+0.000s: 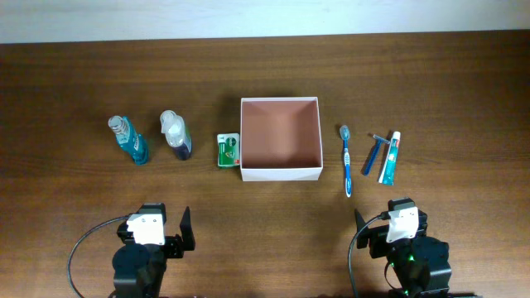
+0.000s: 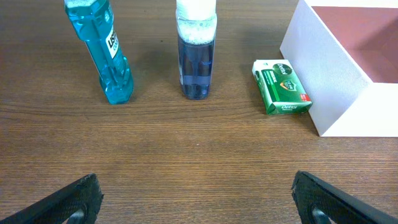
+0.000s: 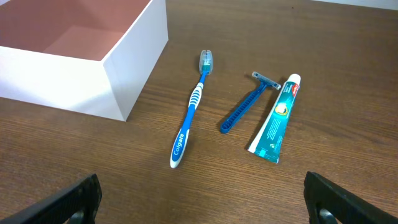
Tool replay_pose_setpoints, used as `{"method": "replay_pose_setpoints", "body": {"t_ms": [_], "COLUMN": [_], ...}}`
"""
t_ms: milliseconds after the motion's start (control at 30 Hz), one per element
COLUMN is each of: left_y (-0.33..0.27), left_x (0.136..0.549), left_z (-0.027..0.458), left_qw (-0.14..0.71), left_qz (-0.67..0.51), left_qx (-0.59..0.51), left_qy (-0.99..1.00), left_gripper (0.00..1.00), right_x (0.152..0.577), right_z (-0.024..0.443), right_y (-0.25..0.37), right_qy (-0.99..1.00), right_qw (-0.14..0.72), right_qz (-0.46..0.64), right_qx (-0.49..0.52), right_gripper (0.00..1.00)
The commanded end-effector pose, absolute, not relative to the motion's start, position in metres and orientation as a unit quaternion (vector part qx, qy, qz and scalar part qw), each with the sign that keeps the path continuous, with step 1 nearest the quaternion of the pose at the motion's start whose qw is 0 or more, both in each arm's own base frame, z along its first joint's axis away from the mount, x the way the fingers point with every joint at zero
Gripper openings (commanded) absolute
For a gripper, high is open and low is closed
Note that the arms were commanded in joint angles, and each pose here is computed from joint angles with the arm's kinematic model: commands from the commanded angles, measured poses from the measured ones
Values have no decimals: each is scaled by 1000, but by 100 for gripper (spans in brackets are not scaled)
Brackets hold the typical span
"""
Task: Pack container
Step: 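Move the left gripper toward the blue mouthwash bottle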
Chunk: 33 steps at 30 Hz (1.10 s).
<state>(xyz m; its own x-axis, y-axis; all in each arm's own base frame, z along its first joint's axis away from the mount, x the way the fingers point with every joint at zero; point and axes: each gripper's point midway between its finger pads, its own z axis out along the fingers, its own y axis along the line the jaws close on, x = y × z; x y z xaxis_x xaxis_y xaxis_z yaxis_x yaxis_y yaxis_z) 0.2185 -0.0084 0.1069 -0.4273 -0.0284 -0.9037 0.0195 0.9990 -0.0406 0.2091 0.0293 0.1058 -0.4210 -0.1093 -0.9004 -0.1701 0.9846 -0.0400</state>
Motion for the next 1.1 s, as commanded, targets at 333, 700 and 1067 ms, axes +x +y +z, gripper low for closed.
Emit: {"method": "replay_pose_setpoints", "body": {"t_ms": [333, 700, 1067], "left_y": [-9, -9, -12], "left_x": [219, 219, 220], "left_z": [106, 107, 113], "left_qw": [538, 539, 545], "left_qz": [-21, -21, -32], "left_qx": [4, 4, 5], "left_qy": [843, 842, 838], "left_gripper": [99, 100, 99], "right_x": [210, 210, 210], "right_z": [105, 105, 105], "right_y": [28, 28, 28], "right_qy": [841, 841, 841], "right_qw": [534, 534, 534], "right_qz": [26, 26, 26], "right_qx": [-82, -82, -82], "right_gripper": [99, 99, 99]}}
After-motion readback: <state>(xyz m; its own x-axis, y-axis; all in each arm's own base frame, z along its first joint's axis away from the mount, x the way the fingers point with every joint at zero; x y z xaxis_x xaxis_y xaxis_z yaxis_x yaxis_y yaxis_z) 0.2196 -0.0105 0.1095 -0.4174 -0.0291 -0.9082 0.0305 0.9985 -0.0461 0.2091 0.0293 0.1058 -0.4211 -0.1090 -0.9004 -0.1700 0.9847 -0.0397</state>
